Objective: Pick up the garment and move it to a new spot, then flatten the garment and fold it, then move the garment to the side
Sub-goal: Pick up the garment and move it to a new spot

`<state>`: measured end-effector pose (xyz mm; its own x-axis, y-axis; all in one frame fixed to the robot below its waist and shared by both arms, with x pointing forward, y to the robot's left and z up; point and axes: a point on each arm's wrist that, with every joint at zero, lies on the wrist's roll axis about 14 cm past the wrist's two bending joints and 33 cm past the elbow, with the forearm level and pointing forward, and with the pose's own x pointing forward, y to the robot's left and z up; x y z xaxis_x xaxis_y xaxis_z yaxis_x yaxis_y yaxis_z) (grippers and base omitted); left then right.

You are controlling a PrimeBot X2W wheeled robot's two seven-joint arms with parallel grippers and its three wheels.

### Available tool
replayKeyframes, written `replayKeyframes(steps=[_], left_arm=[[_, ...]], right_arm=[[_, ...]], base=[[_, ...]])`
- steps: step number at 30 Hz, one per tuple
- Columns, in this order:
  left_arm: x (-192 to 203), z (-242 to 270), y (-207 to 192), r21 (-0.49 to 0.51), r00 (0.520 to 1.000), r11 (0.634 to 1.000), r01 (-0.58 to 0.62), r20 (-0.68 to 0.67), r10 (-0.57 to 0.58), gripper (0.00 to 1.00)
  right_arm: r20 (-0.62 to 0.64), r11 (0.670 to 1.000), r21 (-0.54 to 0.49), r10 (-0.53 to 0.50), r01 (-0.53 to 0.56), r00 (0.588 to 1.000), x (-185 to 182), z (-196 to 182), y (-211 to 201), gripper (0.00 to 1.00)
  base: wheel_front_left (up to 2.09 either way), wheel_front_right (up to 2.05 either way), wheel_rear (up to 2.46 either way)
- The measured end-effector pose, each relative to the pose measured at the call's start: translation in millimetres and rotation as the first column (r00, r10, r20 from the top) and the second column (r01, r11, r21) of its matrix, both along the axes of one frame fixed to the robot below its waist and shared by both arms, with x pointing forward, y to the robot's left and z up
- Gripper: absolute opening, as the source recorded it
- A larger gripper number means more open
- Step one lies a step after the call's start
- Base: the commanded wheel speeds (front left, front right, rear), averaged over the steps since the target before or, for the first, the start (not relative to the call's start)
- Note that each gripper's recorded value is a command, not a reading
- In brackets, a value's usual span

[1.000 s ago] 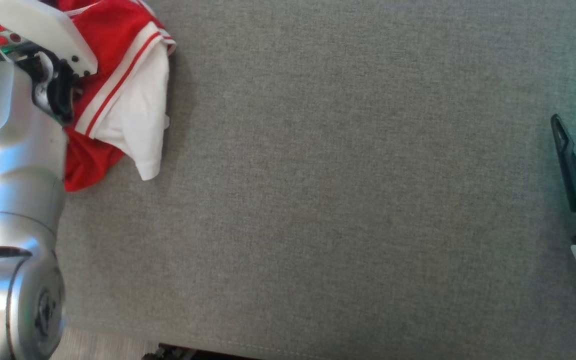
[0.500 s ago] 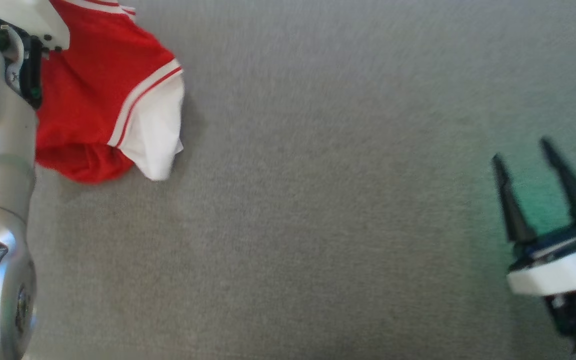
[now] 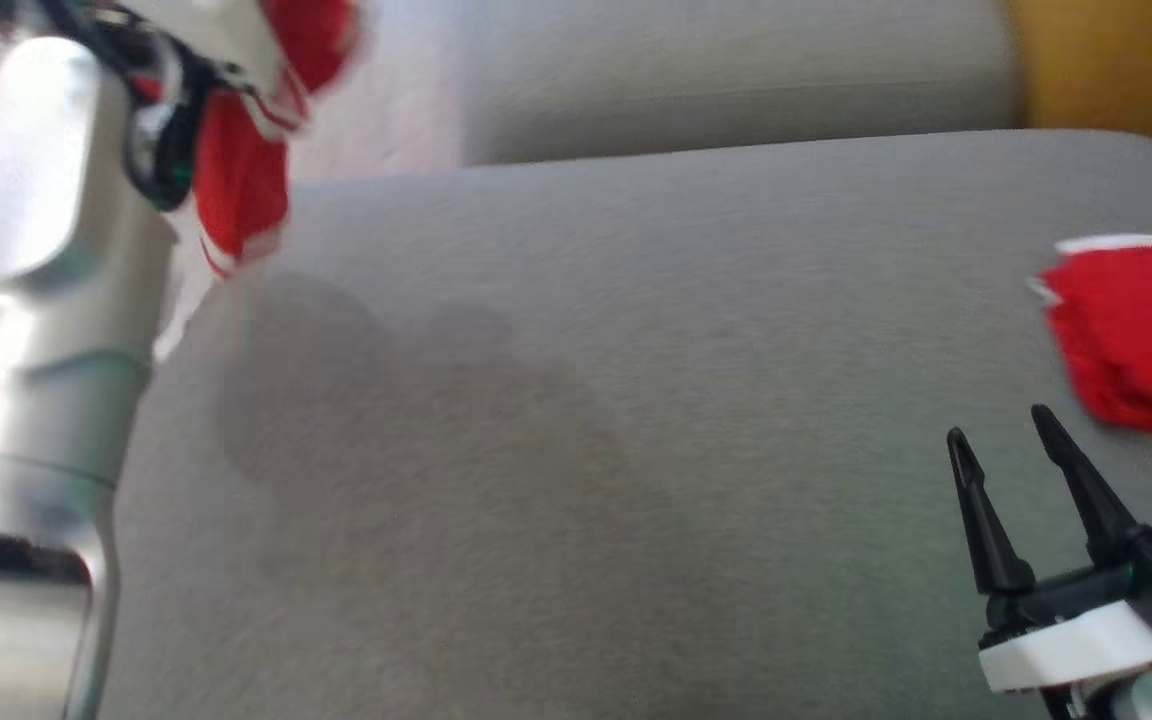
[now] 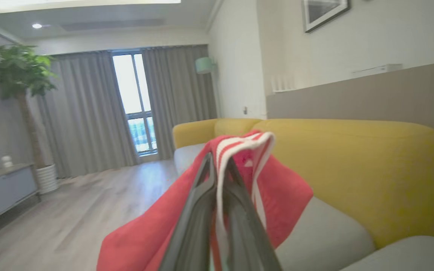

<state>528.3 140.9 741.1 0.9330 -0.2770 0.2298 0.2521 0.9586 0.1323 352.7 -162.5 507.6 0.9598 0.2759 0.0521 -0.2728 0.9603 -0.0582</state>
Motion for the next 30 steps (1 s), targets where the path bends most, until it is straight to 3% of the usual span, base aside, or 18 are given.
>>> replayKeyframes(steps=[6,12,18,23,24,25,30], left_arm=[[-32,5,-107,0.019,0.958,0.958,0.286,-0.01,-0.286,0.0],[-64,-98,-180,0.048,0.861,0.879,0.474,-0.235,-0.451,0.0],[-103,-218,-220,-0.079,0.712,0.832,0.549,-0.477,-0.515,0.0],[-101,-270,-224,-0.143,0.689,0.856,0.497,-0.534,-0.49,0.0],[-99,-282,-224,-0.157,0.694,0.866,0.476,-0.538,-0.479,0.42],[-98,-285,-224,-0.166,0.7,0.871,0.463,-0.535,-0.474,1.0],[-91,-275,-210,-0.164,0.786,0.907,0.389,-0.454,-0.419,1.0]], right_arm=[[0.039,0.993,0.024,-0.121,0.12,0.992,-27,12,-32,1.0],[0.045,0.977,0.033,-0.214,0.212,0.976,-46,14,-57,1.0],[-0.003,0.961,0.035,-0.274,0.274,0.962,-50,2,-70,1.0],[-0.057,0.954,0.038,-0.295,0.297,0.954,-46,-13,-70,1.0],[-0.074,0.953,0.041,-0.296,0.3,0.952,-43,-17,-69,1.0],[-0.078,0.953,0.044,-0.295,0.299,0.952,-42,-18,-67,1.0],[-0.072,0.96,0.064,-0.268,0.273,0.961,-34,-17,-59,1.0]], base=[[0.0,0.0,0.0],[0.0,0.0,0.0],[0.0,0.0,0.0],[0.0,0.0,0.0],[0.0,0.0,0.0],[0.0,0.0,0.0],[0.0,0.0,0.0]])
